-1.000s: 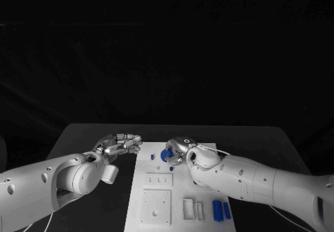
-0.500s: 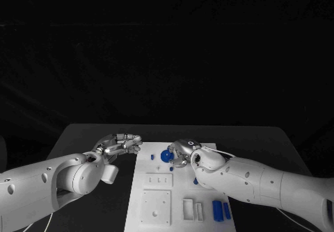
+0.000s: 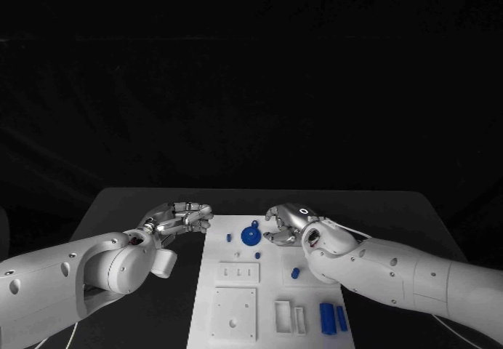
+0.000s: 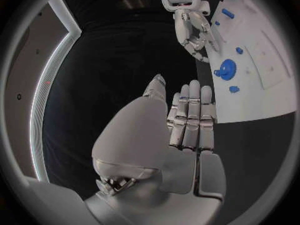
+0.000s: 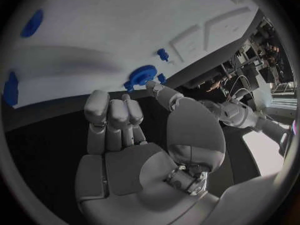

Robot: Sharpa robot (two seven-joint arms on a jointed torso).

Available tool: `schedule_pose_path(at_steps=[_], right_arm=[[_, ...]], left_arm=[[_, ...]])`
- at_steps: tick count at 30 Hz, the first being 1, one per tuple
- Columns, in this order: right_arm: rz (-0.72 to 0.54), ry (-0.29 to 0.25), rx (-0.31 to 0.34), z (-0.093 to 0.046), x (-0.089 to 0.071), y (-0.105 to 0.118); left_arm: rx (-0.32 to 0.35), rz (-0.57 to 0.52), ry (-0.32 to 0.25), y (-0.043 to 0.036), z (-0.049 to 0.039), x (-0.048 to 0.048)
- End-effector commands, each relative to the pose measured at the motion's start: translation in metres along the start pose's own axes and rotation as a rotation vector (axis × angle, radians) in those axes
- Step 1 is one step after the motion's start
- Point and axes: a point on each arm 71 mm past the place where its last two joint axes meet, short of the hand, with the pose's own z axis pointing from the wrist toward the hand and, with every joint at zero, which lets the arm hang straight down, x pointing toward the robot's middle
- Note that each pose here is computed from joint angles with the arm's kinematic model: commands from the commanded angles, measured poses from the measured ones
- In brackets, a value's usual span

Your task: Assemble the parts on the task board

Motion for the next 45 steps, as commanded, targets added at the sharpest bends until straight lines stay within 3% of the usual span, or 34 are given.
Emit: schedule_pose_path(at_steps=[1,5,10,16,20,25,31,45], right_arm=[[0.118,-0.064,-0.074,-0.002,-0.018,0.001],[0.187,-0.075,-0.083,-0.009,-0.043,-0.015],[0.215,-0.027,-0.096,-0.02,-0.064,-0.049],[0.195,0.022,-0.061,-0.03,-0.07,-0.092],[0.163,0.026,-0.028,-0.032,-0.072,-0.112],[0.119,0.025,0.021,-0.036,-0.066,-0.131],[0.112,0.066,0.059,-0.042,-0.049,-0.146],[0.121,0.116,0.071,-0.047,-0.024,-0.148]], left_arm=[[0.013,0.0,0.013,-0.0017,0.0003,0.0013],[0.013,0.001,0.011,-0.0018,0.0003,0.0004],[0.014,0.002,0.009,-0.0017,0.0015,-0.001],[0.016,0.002,0.01,-0.0016,0.0028,-0.0016],[0.016,0.002,0.012,-0.0013,0.0035,-0.0016],[0.014,0.002,0.013,-0.0011,0.0035,-0.0016],[0.013,0.002,0.014,-0.0009,0.0041,-0.0015],[0.013,0.003,0.014,-0.0005,0.0043,-0.0029]])
